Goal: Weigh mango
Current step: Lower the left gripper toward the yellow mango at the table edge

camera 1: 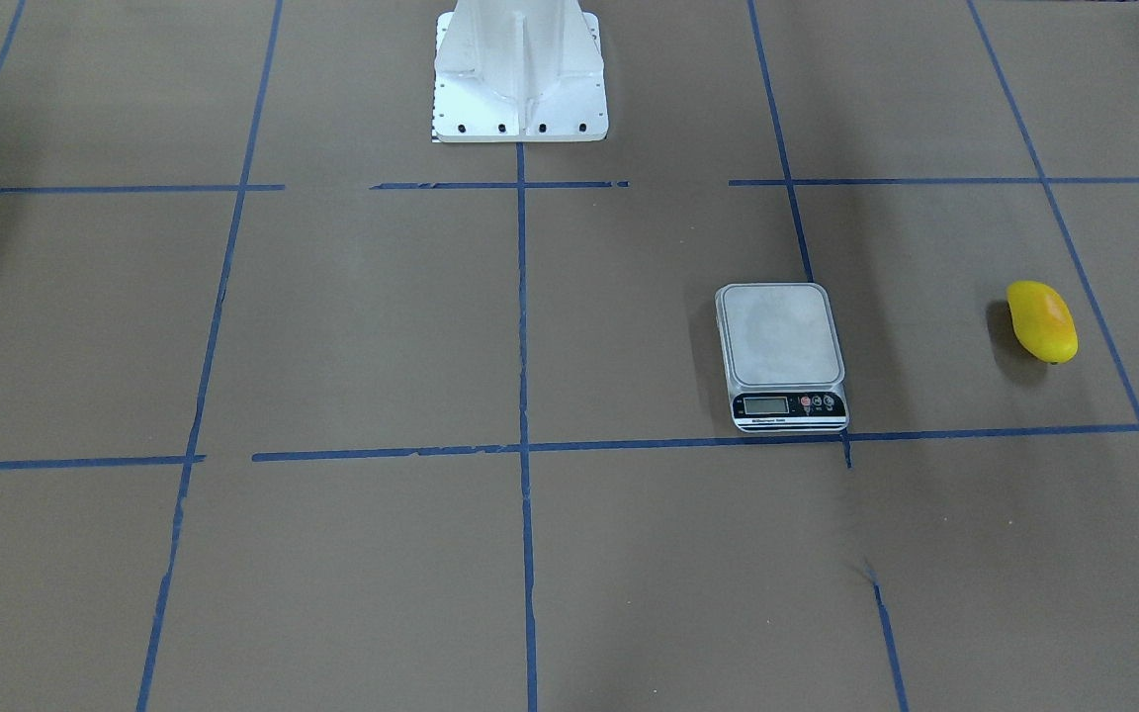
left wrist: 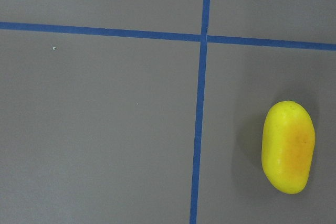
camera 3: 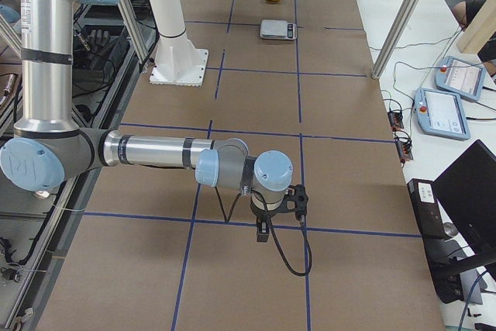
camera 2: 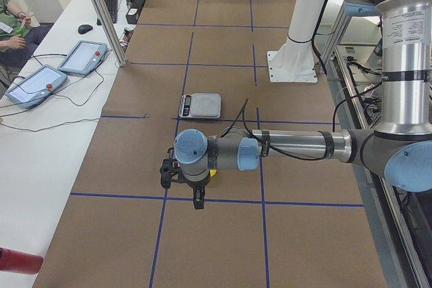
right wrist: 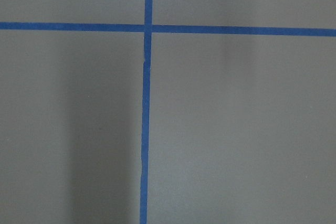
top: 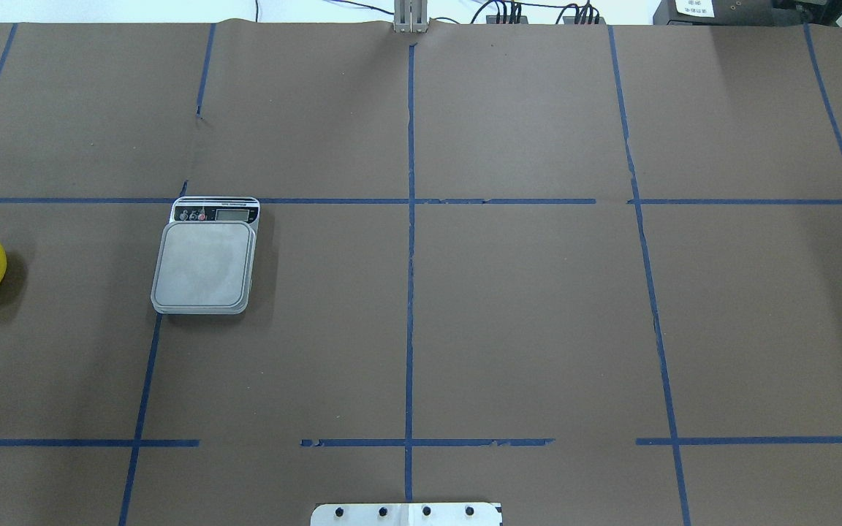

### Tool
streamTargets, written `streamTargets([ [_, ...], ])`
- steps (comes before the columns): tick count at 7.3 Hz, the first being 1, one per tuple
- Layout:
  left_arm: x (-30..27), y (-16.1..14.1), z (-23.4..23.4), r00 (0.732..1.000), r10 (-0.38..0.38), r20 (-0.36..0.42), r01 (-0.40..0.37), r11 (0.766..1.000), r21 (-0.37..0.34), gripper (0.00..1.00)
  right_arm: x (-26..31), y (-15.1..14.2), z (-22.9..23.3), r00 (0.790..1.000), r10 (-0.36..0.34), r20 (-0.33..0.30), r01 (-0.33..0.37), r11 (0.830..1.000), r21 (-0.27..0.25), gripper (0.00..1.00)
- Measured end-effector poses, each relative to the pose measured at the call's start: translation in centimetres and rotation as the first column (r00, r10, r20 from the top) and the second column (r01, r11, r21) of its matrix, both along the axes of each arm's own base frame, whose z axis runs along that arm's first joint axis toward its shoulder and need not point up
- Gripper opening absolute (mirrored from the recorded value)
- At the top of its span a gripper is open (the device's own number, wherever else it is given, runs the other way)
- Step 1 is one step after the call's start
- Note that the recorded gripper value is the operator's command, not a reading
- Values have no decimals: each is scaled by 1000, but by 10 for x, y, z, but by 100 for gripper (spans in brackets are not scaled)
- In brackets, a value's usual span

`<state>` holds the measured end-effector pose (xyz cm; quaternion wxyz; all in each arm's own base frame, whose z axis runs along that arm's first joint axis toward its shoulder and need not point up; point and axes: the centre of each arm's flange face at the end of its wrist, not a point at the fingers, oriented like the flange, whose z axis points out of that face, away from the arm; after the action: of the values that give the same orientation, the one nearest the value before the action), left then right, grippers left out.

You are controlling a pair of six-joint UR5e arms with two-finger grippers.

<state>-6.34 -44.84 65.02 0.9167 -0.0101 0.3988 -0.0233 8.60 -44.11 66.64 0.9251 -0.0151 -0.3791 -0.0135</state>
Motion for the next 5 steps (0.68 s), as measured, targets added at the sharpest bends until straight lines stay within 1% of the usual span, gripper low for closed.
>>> streamTargets([
  [2, -4, 0, -4, 1000, 4, 6, -4, 999, 41, 100, 0, 0, 0, 1000, 0, 0, 0, 1000, 0, 100],
  [4, -7, -11, -16, 1000, -3, 21, 2, 997, 79, 100, 0, 0, 0, 1000, 0, 0, 0, 1000, 0, 100],
  [5, -6, -19, -27, 999, -25, 26, 23, 996, 89, 100, 0, 0, 0, 1000, 0, 0, 0, 1000, 0, 100],
])
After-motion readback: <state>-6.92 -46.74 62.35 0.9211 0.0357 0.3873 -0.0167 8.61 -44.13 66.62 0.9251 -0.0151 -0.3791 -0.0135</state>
